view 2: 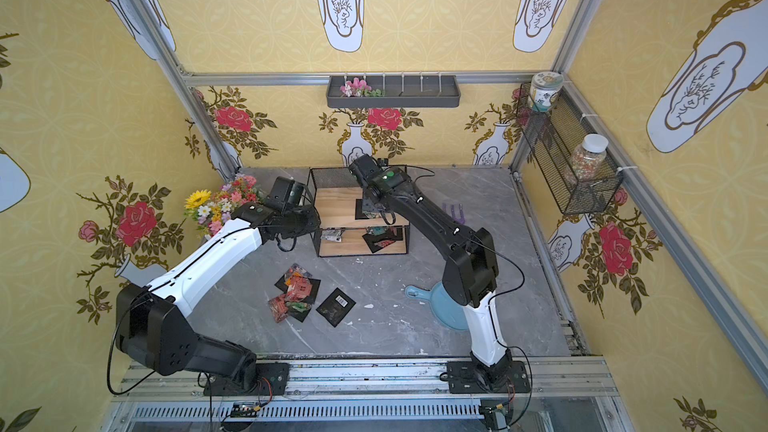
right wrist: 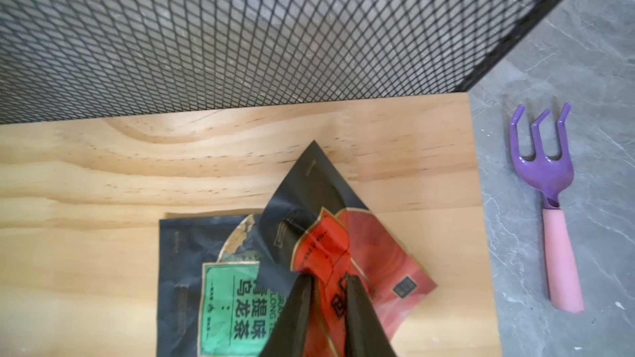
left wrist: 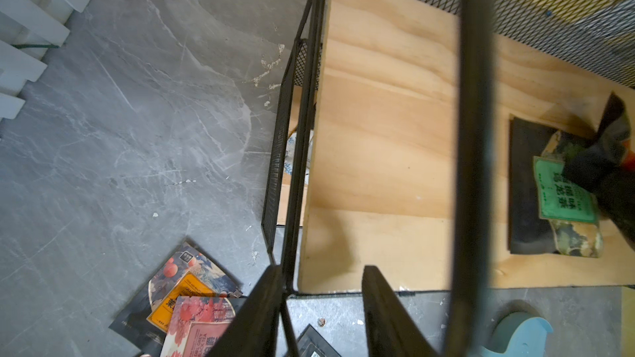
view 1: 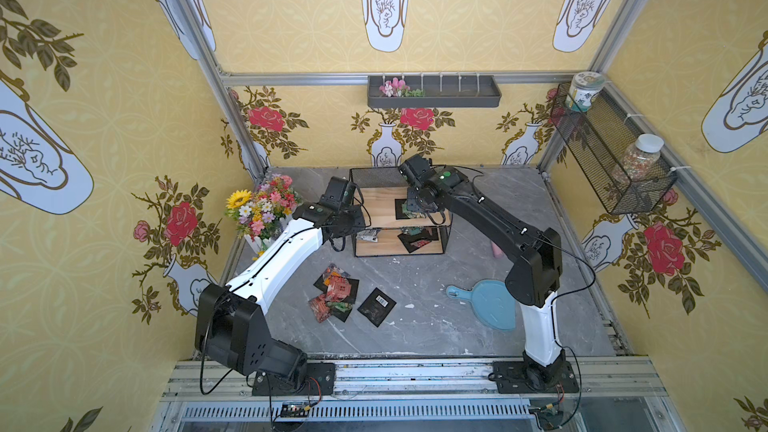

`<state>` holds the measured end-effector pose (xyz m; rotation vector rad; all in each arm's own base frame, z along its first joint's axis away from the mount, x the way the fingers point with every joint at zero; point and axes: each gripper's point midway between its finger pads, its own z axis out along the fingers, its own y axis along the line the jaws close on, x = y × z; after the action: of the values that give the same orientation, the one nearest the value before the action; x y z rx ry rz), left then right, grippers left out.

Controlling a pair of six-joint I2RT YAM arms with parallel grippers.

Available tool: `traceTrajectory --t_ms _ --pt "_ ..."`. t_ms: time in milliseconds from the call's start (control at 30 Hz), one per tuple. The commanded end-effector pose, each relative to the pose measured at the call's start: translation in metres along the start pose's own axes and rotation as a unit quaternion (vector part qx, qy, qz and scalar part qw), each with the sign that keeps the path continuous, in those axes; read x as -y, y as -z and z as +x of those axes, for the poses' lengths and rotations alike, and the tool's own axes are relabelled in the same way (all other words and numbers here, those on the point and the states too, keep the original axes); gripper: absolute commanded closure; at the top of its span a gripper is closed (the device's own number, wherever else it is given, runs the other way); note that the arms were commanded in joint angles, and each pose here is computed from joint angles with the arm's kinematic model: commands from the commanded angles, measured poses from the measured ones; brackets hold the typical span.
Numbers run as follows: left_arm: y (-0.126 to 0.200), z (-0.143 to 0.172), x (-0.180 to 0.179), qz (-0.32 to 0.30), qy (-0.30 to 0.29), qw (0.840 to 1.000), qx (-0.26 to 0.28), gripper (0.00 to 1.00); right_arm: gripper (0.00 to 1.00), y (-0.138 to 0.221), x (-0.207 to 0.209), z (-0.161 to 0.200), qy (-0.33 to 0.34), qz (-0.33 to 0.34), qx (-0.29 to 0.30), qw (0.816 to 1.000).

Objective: Remove the tea bags from the shelf
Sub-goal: Pick up the tea bag from the shelf.

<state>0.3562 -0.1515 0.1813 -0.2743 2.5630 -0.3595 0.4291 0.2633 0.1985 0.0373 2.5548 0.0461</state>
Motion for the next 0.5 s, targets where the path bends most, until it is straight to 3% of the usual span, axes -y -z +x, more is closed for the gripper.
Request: traceTrajectory --t_ms 0,300,467 --pt "-0.001 -0.002 0.008 0.017 -0.002 1.0 -0.001 0.56 0.85 0.014 0.003 -0.009 -0.005 0.001 0.018 1.0" --pt "-0.002 -0.002 0.008 0.017 -0.001 1.0 -0.001 0.56 0.96 0.045 -0.005 -0.028 0.016 -0.03 0.072 0.997" --pt "-0.002 -0.002 0.009 0.019 -0.001 1.0 -0.002 0.56 0.98 0.084 -0.043 -0.021 0.077 -0.099 0.127 0.984"
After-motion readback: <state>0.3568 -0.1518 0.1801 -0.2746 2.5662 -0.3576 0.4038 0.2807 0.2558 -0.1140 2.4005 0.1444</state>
